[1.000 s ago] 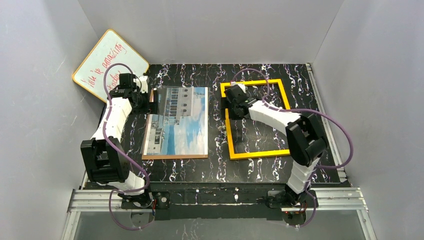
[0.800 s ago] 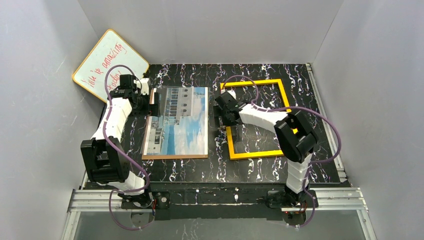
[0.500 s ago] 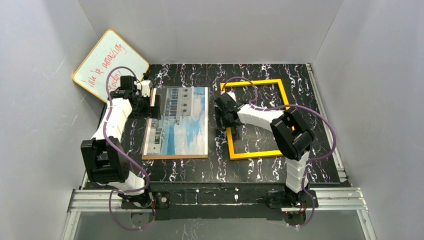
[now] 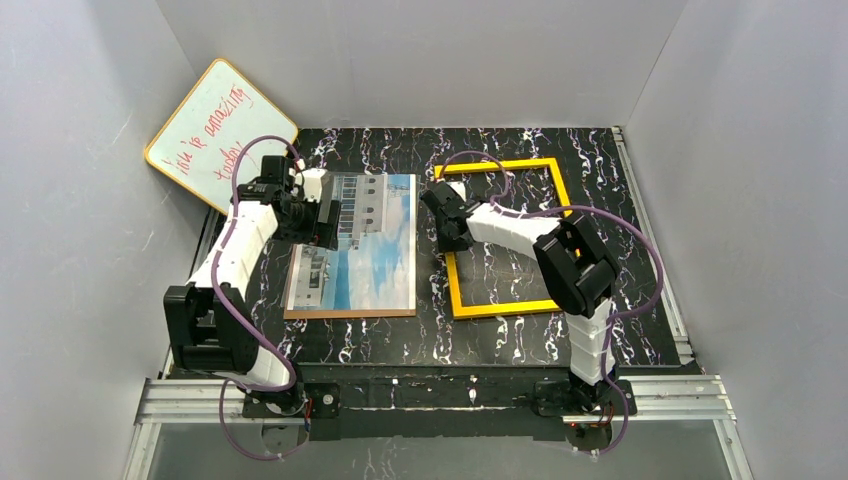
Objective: Put the photo into the frame
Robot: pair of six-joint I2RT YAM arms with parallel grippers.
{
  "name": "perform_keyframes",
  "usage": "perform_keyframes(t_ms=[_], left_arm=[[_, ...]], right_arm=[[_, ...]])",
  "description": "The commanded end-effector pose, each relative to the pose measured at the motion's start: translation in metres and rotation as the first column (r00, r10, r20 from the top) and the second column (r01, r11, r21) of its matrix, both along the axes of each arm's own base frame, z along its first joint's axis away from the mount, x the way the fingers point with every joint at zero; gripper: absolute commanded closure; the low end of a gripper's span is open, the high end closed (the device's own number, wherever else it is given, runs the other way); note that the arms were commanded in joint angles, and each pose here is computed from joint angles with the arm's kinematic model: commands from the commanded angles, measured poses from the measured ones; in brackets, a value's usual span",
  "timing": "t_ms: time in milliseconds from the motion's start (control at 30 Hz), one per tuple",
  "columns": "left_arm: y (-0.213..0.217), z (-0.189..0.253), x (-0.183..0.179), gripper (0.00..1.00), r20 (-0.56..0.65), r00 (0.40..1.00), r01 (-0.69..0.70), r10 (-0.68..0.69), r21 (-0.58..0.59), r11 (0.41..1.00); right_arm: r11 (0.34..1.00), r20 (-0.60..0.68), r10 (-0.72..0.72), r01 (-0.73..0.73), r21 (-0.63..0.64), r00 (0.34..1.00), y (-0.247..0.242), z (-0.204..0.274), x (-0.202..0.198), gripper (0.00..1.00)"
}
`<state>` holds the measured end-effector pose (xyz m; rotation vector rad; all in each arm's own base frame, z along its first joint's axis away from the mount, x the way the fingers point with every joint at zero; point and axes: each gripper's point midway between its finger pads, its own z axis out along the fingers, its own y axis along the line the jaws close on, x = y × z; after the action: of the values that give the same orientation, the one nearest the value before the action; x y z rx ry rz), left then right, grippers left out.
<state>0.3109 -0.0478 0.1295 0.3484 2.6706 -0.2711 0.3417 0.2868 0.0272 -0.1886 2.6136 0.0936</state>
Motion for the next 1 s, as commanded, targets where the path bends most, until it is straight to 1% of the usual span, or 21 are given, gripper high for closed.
perform_keyframes(t_ms=[0,133,233,367,500,600,733,800,967], left_arm=[[0.0,0.017,-0.006,0.02,-0.005,1.0,-0.007,0.007,-0.014,1.0],[-0.001,0.023,-0.002,0.02,0.009,1.0,-0.016,0.016,-0.02,1.0],[-0.003,0.027,-0.001,0.02,0.009,1.0,-0.015,0.015,-0.03,0.999],[-0.005,0.032,0.001,0.02,0.017,1.0,-0.018,0.018,-0.044,0.999],[-0.012,0.039,0.003,0.02,0.028,0.999,-0.015,0.018,-0.083,0.996],[-0.018,0.046,0.004,0.02,0.036,0.999,-0.013,0.017,-0.116,0.993],[-0.026,0.062,0.01,0.02,0.067,0.998,-0.011,0.022,-0.163,0.987],[-0.034,0.073,0.014,0.02,0.091,0.996,-0.001,0.018,-0.183,0.983],[-0.053,0.097,0.025,0.02,0.151,0.988,0.03,0.0,-0.201,0.979]], right_arm=[[0.99,0.0,0.021,-0.021,0.141,1.0,0.035,0.041,-0.001,0.93],[0.97,0.02,0.045,-0.049,0.24,0.999,0.06,0.083,-0.002,0.99],[0.945,0.028,0.06,-0.066,0.32,0.998,0.076,0.119,-0.005,0.99],[0.886,0.057,0.073,-0.091,0.454,0.996,0.096,0.174,-0.011,0.99],[0.803,0.085,0.1,-0.131,0.582,0.991,0.11,0.229,-0.022,0.99],[0.738,0.105,0.116,-0.156,0.656,0.988,0.117,0.26,-0.031,0.99],[0.643,0.118,0.135,-0.178,0.745,0.984,0.124,0.293,-0.043,0.99],[0.585,0.128,0.146,-0.189,0.788,0.981,0.128,0.309,-0.049,0.99],[0.464,0.136,0.151,-0.192,0.865,0.979,0.132,0.342,-0.06,0.99]])
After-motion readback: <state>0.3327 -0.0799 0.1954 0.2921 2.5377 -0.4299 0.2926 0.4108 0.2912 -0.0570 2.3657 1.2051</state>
